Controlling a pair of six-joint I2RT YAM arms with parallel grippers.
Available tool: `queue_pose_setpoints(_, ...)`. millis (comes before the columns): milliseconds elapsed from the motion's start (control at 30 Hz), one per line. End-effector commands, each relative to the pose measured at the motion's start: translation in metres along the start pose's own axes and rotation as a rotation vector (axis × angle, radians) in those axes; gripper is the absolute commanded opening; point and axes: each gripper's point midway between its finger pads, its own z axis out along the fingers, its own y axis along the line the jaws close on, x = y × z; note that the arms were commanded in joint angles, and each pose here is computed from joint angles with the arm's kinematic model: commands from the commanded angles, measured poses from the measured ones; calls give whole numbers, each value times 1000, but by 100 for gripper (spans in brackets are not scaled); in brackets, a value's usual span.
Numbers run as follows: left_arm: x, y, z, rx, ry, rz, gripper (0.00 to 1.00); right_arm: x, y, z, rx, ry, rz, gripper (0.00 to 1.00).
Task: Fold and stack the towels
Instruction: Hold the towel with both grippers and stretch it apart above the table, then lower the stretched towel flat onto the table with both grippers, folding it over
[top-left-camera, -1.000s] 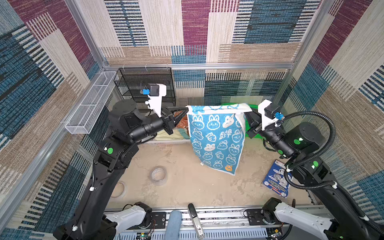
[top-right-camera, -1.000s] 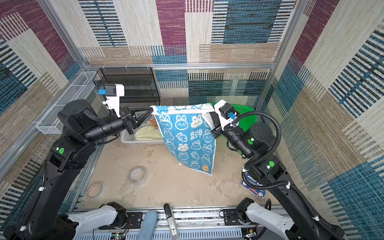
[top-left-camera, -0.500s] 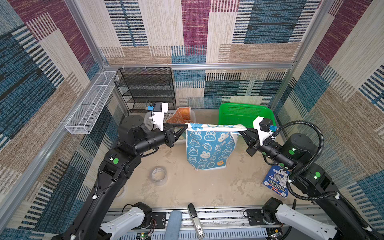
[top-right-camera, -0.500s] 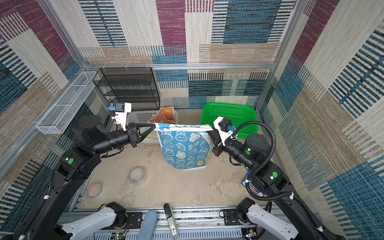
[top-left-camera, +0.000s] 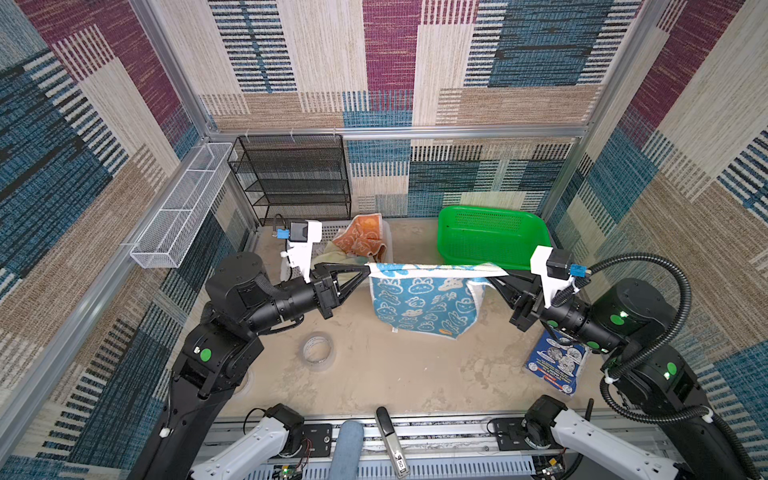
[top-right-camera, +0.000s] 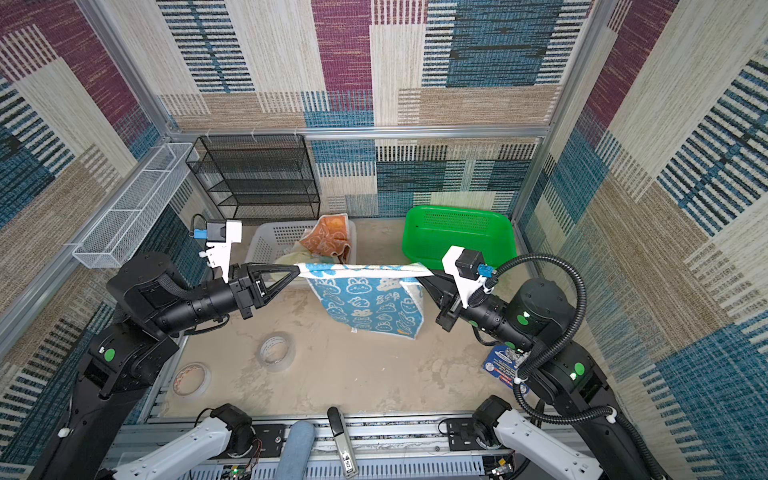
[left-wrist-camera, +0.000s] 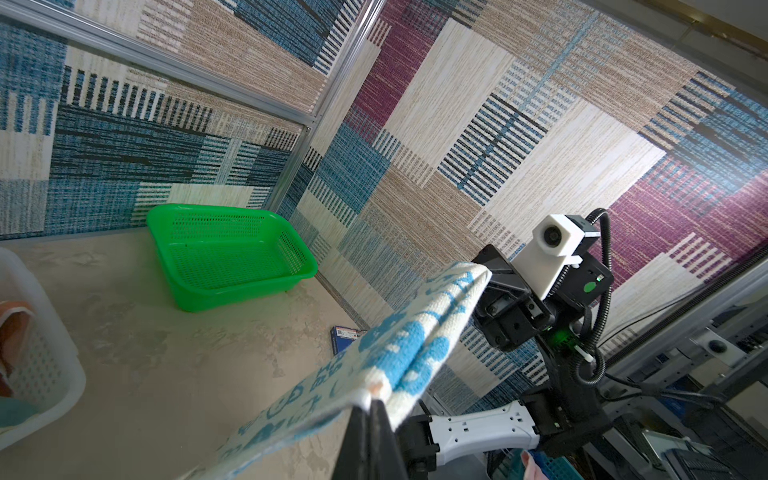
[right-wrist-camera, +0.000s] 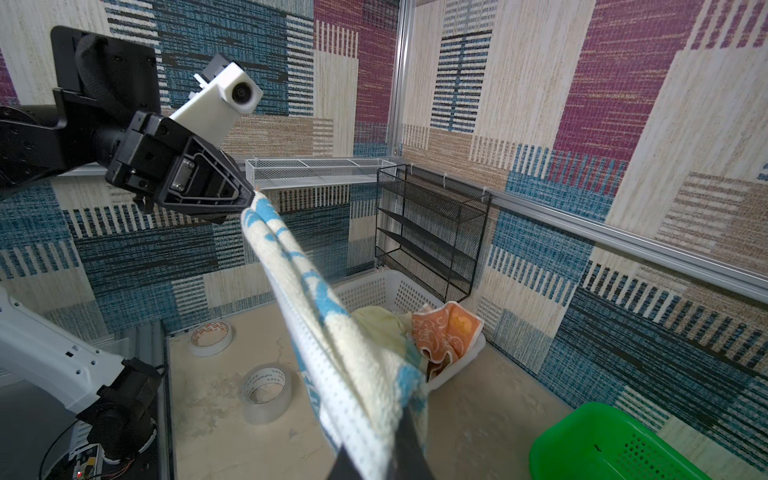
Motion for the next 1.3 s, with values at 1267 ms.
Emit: queue_pose_setpoints(1267,90,275,146,-584,241,-35,0,283,-136,87,542,543,200,0)
